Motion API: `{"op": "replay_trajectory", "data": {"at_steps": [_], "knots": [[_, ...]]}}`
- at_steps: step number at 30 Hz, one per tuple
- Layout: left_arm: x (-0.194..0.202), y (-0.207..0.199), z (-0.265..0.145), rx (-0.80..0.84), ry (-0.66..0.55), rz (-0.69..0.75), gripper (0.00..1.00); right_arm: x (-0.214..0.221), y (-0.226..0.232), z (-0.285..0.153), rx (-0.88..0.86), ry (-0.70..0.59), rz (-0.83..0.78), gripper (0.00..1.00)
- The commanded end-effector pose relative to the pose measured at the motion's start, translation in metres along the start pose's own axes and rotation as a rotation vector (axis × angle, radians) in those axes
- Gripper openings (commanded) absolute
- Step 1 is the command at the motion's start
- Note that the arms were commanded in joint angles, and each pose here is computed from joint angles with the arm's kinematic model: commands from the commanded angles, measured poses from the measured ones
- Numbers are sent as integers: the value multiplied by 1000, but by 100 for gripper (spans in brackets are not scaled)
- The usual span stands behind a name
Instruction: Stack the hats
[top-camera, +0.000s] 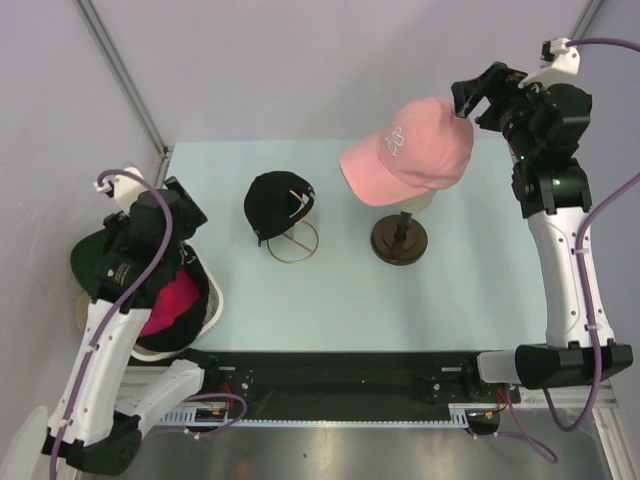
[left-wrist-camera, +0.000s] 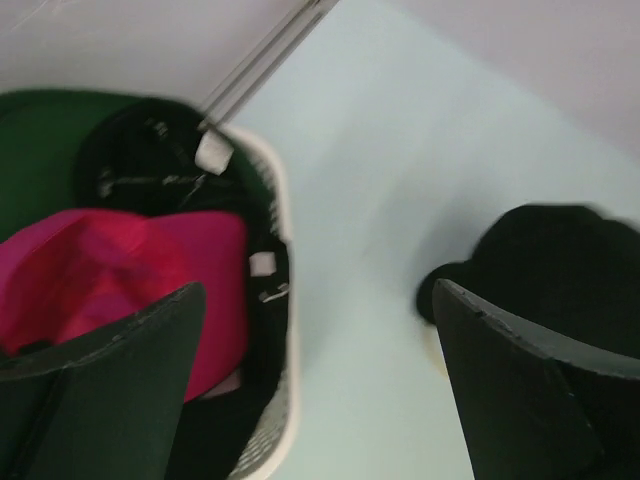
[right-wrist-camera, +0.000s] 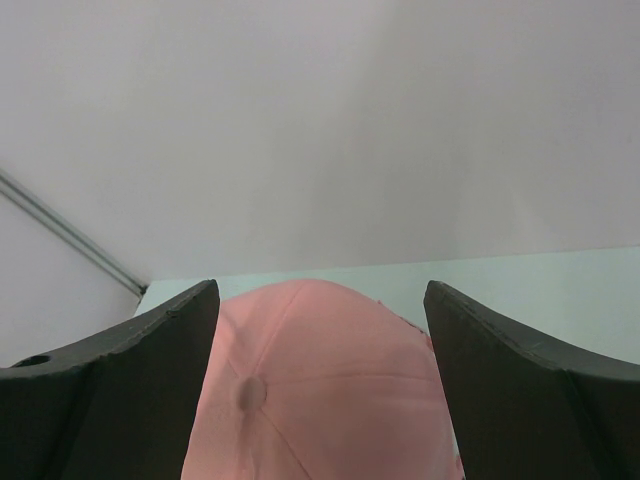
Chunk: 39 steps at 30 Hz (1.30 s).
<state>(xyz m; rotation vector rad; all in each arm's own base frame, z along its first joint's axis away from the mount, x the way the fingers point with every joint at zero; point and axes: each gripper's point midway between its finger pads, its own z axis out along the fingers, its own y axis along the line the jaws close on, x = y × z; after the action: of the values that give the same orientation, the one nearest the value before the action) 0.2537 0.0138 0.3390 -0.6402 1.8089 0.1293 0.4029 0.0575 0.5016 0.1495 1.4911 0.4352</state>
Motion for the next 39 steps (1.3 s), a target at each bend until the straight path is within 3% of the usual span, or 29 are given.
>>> {"op": "replay_trajectory", "data": {"at_steps": [1,8,13,15,27,32,39], "knots": [[25,59,-12,-195,144,161,100,-23,23,12,-79,-57,0,89],[36,137,-38,-459,85,87,100,-24,29,28,-107,-59,18,89],[39,180,-58,-609,-30,0,100,-26,31,29,-119,-62,0,89],[36,182,-59,-602,-74,-18,100,-24,31,30,-121,-57,-12,89],[49,166,-18,-514,-68,36,100,-11,49,41,-187,-21,18,89],[78,171,10,-580,45,28,100,-12,50,41,-189,-23,18,90],[89,197,12,-778,102,-52,100,-15,55,42,-211,-31,25,89]]}}
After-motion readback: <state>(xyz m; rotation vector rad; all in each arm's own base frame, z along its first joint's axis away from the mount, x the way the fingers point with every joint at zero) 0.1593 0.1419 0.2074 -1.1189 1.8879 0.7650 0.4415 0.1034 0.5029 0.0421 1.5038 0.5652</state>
